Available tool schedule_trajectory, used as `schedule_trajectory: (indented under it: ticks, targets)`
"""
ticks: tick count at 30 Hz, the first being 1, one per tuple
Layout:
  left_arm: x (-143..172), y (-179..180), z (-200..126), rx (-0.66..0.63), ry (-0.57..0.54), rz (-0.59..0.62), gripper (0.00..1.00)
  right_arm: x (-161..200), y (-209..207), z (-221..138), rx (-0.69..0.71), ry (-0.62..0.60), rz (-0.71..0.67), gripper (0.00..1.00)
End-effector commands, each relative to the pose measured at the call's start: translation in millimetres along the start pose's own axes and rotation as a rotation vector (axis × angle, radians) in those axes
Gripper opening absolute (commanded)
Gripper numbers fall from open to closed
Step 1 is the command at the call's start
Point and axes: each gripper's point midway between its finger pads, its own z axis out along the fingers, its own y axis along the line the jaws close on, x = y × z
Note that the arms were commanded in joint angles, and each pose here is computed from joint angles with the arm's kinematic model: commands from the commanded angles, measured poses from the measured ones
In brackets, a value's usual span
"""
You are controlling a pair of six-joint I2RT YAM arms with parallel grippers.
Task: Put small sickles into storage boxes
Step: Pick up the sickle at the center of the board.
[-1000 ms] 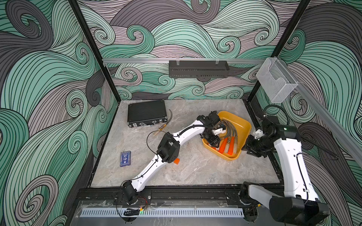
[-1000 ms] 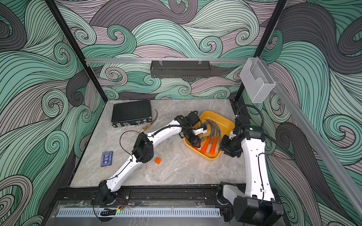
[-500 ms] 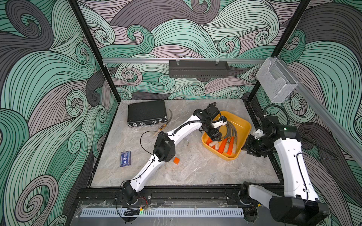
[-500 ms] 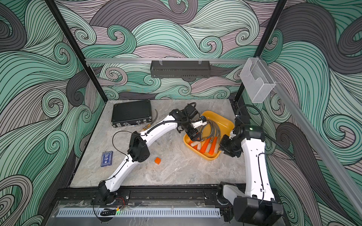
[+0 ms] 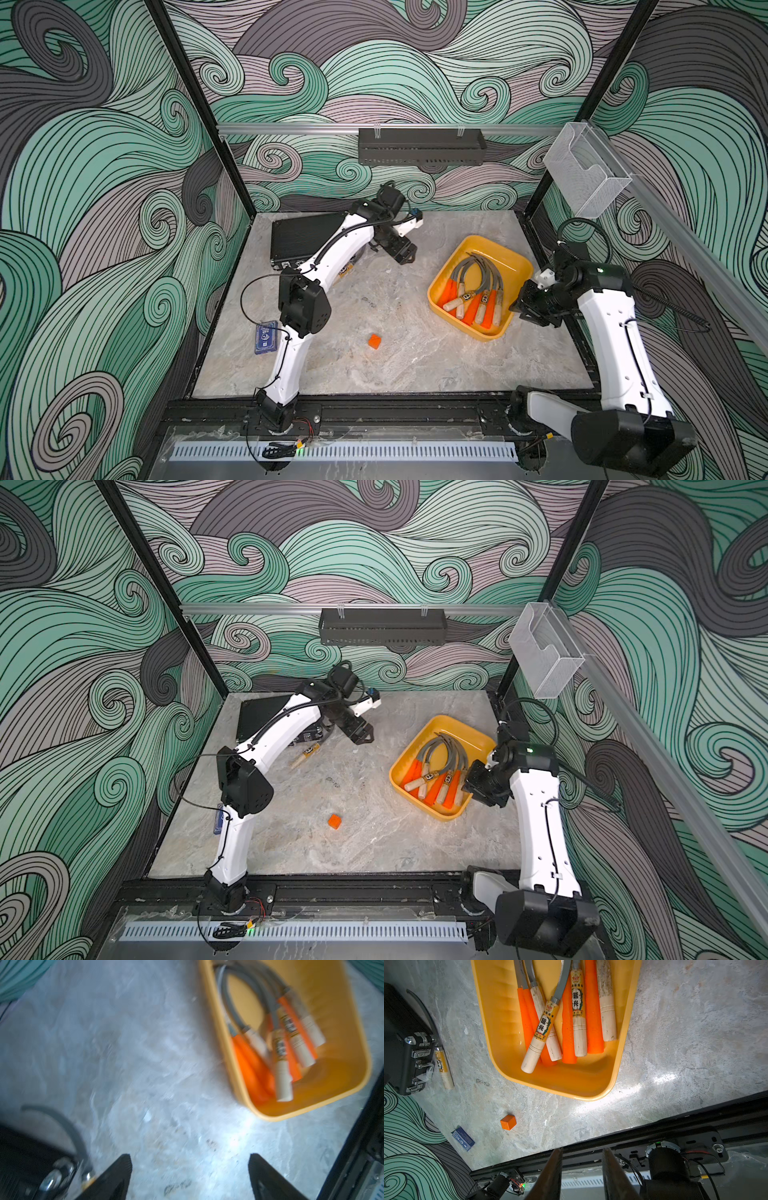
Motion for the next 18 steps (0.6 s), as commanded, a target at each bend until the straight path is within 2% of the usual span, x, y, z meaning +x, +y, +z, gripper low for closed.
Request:
schedule_trajectory:
  ticks: [1,5,8,12,18]
  targets:
    - [75,27,-1,-0.021,0.191,-0.07,0.85,-13,9,10,-0.038,-0.013,0.019,0.34]
    - [129,57,10,-0.078,0.251,-0.109,0.86,-21,13,19,-0.025,-0.006,0.007,0.34]
    - [150,73,14,-0.091,0.264,-0.164,0.86,-24,19,27,-0.018,0.008,-0.008,0.34]
    - [151,91,10,-0.124,0.233,-0.211,0.86,-30,30,31,-0.005,0.019,-0.033,0.34]
    - [160,113,25,-0.151,0.267,-0.241,0.84,-35,35,35,0.002,0.019,-0.041,0.33]
